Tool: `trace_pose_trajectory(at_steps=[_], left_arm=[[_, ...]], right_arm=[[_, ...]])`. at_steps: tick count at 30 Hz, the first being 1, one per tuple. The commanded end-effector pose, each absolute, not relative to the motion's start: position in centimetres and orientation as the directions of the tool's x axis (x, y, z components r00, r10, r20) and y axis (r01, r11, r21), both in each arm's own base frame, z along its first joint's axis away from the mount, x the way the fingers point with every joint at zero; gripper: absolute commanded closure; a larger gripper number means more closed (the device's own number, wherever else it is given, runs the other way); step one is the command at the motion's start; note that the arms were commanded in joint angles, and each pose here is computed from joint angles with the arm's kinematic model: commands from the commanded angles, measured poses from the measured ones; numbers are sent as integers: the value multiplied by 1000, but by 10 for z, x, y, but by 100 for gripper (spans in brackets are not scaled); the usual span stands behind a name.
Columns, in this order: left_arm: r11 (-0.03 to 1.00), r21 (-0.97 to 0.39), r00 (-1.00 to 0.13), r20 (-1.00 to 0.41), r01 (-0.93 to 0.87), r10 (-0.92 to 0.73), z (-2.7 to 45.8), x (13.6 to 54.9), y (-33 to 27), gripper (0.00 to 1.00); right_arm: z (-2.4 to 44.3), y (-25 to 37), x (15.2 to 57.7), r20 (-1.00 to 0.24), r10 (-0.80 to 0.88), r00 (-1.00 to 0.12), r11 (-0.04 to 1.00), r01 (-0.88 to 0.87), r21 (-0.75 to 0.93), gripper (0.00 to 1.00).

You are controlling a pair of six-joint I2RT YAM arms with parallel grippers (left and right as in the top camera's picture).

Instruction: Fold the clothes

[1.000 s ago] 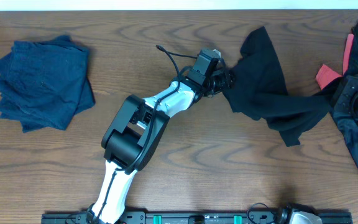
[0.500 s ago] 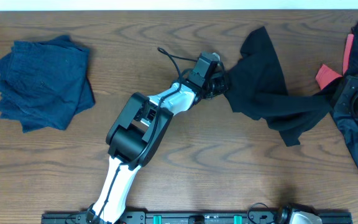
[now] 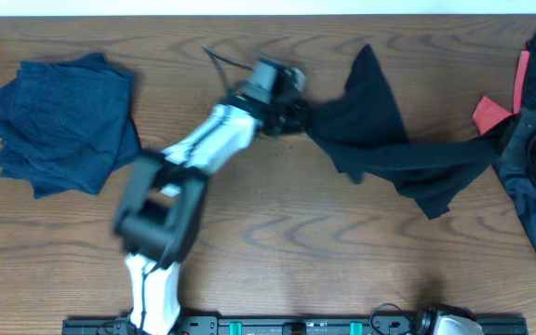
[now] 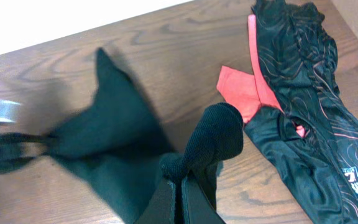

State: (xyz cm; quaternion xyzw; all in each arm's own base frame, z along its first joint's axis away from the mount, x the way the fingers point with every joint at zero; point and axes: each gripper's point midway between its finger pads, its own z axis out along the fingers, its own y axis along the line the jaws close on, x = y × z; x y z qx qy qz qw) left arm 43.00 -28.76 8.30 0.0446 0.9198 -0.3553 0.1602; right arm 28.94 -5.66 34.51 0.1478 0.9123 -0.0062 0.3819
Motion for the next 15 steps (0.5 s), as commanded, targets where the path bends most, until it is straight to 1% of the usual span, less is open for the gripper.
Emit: trace_pose_trajectory(at_steps=[1, 5, 8, 11, 15], left_arm=[[732, -593, -834, -549, 337, -61, 192, 444, -236, 94], [751, -576, -741, -647, 324, -176, 275, 435, -174, 94], [765, -556, -663, -711, 324, -236, 328, 412, -138, 94], [779, -533, -601, -755, 329, -263, 365, 383, -117, 94], [807, -476, -513, -818, 349, -261, 403, 336, -95, 94]], right_arm=[[334, -61, 302, -673, 255, -694, 957, 283, 72, 99], [325, -54, 317, -651, 273, -708, 958, 259, 120, 99], [329, -44, 323, -663, 270, -699, 963, 212, 169, 99], [338, -38, 323, -685, 266, -678, 964, 184, 192, 99], [355, -36, 310, -724, 258, -640, 966, 174, 191, 99]])
